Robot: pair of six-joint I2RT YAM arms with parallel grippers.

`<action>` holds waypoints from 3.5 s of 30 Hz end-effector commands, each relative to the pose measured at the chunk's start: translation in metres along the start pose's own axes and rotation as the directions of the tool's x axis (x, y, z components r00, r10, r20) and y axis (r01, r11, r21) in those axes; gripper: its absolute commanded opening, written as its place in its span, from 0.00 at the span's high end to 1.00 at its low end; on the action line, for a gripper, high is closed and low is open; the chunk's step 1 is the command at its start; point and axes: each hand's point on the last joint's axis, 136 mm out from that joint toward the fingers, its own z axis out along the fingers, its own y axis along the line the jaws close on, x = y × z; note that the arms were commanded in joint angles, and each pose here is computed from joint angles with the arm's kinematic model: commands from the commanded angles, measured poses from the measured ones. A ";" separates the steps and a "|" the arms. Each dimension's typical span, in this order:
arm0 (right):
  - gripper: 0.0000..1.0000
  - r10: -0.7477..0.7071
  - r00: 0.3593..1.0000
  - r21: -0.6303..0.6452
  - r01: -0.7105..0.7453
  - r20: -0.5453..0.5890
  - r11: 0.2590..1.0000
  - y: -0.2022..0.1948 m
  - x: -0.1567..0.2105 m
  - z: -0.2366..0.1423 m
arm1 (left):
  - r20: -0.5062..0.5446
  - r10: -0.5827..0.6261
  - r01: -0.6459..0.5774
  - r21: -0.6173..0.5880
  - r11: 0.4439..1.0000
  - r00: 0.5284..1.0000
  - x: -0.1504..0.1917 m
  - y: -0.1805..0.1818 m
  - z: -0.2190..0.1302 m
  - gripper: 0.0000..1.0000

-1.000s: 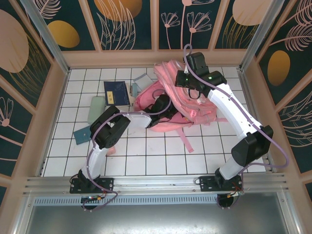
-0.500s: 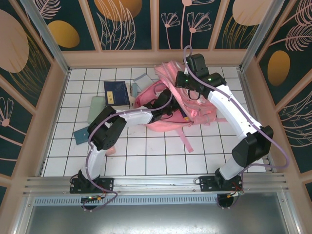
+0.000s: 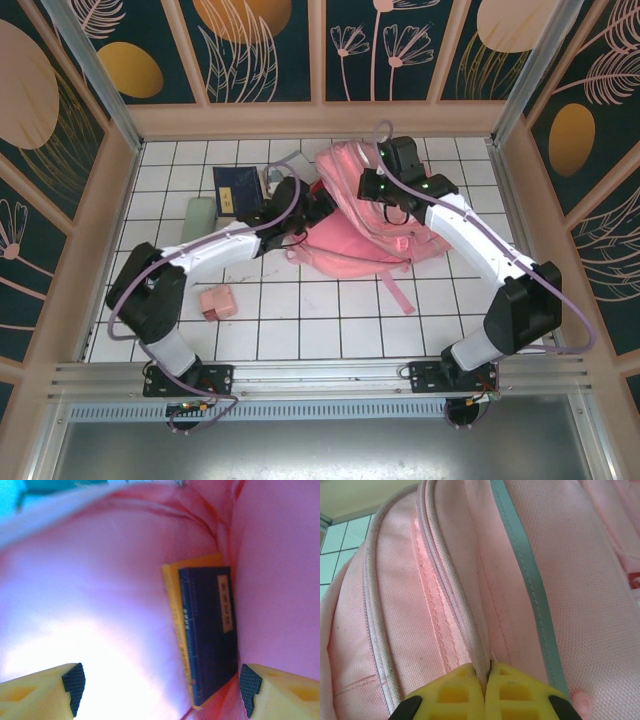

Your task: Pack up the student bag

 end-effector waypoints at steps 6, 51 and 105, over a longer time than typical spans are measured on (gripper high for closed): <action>0.97 0.037 0.999 -0.027 -0.036 0.012 0.999 0.004 0.007 0.015 | 0.077 0.119 -0.108 -0.133 0.985 0.990 -0.055 0.041 -0.050 0.30; 0.38 -0.091 0.980 -0.199 0.055 -0.177 0.978 0.139 0.102 0.087 | -0.096 -0.299 0.247 -0.362 0.899 0.949 -0.013 0.259 -0.011 1.00; 0.45 -0.117 0.864 0.138 0.209 -0.490 0.968 0.083 0.235 0.212 | -0.071 -0.208 0.148 -0.488 0.860 0.976 0.006 0.298 -0.071 0.80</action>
